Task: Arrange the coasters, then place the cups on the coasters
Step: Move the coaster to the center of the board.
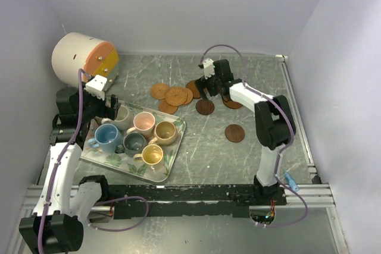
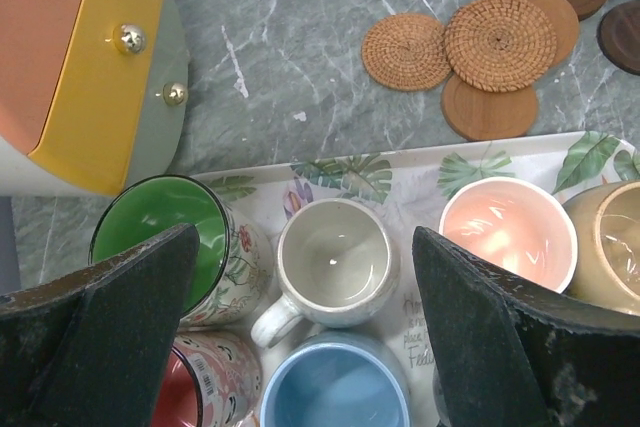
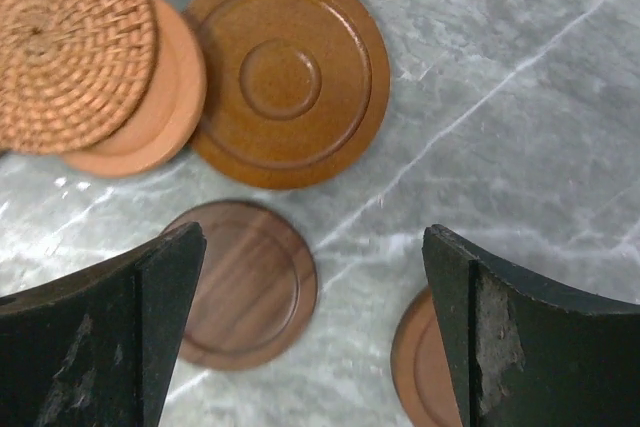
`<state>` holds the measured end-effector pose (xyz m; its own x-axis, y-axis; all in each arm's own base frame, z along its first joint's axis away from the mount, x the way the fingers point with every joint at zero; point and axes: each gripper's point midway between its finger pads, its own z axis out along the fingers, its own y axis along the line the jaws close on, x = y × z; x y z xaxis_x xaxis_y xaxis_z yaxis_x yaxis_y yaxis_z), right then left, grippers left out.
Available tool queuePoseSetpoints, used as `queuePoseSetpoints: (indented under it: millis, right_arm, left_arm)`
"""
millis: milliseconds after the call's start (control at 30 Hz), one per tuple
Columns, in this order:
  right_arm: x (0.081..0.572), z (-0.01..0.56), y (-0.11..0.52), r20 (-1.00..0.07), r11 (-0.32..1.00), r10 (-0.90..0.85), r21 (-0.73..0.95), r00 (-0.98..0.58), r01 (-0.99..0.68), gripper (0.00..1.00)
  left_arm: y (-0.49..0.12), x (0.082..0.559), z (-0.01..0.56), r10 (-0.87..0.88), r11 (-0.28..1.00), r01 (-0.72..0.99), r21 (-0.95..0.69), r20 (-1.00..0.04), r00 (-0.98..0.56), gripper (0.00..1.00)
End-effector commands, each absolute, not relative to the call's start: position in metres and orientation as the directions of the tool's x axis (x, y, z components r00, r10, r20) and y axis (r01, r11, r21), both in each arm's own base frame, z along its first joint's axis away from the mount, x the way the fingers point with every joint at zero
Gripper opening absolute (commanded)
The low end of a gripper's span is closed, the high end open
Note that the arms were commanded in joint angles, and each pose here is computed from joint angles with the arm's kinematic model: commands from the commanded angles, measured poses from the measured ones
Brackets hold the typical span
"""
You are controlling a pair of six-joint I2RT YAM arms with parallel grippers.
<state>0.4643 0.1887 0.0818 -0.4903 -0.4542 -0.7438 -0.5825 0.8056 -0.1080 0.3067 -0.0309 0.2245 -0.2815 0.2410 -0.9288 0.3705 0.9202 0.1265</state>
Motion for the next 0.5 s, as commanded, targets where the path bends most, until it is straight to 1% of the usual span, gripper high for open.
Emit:
queuePoseSetpoints:
  millis: [0, 200, 467]
  right_arm:
    - [0.493, 0.065, 0.195, -0.737, 0.833, -0.432, -0.105, -0.520, -0.543, 0.90]
    - [0.514, 0.033, 0.207, -0.707, 0.847, -0.408, -0.057, -0.578, -0.528, 0.87]
    - [0.525, 0.019, 0.209, -0.698, 0.872, -0.369, -0.032, -0.614, -0.488, 0.84]
  left_arm:
    - [-0.043, 0.308, 0.233, 0.254, 0.892, 0.432, 0.136, -0.940, -0.229, 1.00]
    - [-0.052, 0.301, 0.228, 0.264, 0.867, 0.480, 0.130, -0.938, -0.223, 1.00]
    - [-0.054, 0.297, 0.228, 0.278, 0.855, 0.498, 0.142, -0.937, -0.210, 0.99]
